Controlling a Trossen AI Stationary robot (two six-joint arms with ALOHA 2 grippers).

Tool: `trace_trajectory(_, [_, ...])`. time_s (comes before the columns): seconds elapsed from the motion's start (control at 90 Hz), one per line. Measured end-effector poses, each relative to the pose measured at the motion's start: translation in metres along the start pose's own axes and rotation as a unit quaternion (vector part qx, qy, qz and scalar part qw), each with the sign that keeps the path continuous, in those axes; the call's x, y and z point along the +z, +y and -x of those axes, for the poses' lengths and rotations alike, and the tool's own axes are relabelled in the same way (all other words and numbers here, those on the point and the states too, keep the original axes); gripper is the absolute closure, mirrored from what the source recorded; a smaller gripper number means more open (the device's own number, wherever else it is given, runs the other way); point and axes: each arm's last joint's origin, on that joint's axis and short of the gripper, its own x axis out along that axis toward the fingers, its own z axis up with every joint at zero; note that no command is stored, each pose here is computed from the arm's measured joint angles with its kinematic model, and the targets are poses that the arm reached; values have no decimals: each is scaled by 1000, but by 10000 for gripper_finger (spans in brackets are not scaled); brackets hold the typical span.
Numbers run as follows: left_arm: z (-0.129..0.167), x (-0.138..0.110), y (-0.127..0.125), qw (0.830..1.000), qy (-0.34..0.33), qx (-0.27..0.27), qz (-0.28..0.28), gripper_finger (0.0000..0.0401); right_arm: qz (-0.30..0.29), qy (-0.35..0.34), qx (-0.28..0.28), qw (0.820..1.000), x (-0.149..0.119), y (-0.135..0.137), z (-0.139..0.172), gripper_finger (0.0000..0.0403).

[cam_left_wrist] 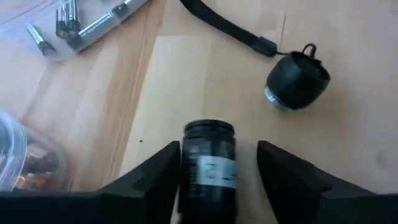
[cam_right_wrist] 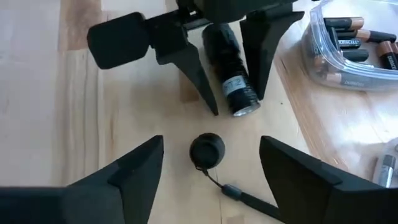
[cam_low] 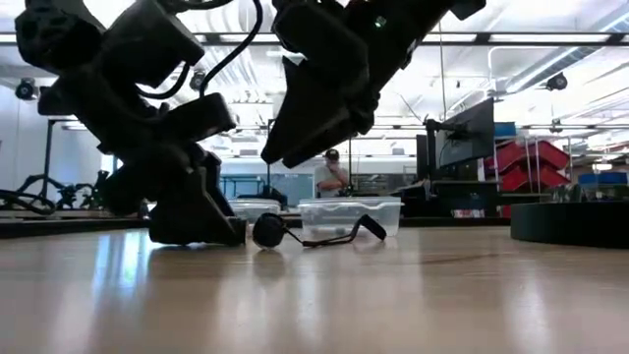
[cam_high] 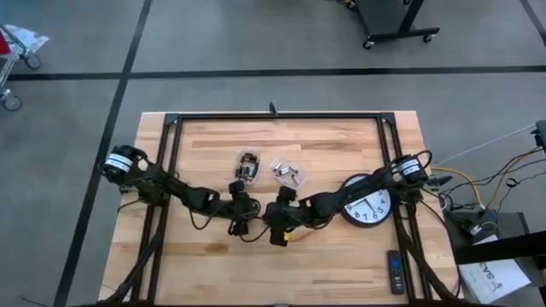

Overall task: Insert battery
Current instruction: Insert the silver battery into the flashlight's battery compartment

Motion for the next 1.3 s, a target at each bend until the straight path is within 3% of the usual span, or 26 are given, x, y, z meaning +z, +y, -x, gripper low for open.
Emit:
trace_trajectory(0.267, [21, -11, 12, 1000, -17, 5, 15, 186, 1, -6, 12, 1000, -4, 7, 1, 130])
trace_trajectory(0.6, [33, -53, 24, 994, -61, -31, 83, 201, -4, -25, 35, 999, -14, 15, -21, 116])
trace_trajectory(0.856, [26, -63, 22, 993, -62, -38, 92, 223, -16, -21, 42, 999, -21, 17, -36, 133])
trace_trajectory(1.3, [20, -61, 20, 990, -88, -35, 103, 251, -20, -30, 43, 998, -14, 17, -34, 172])
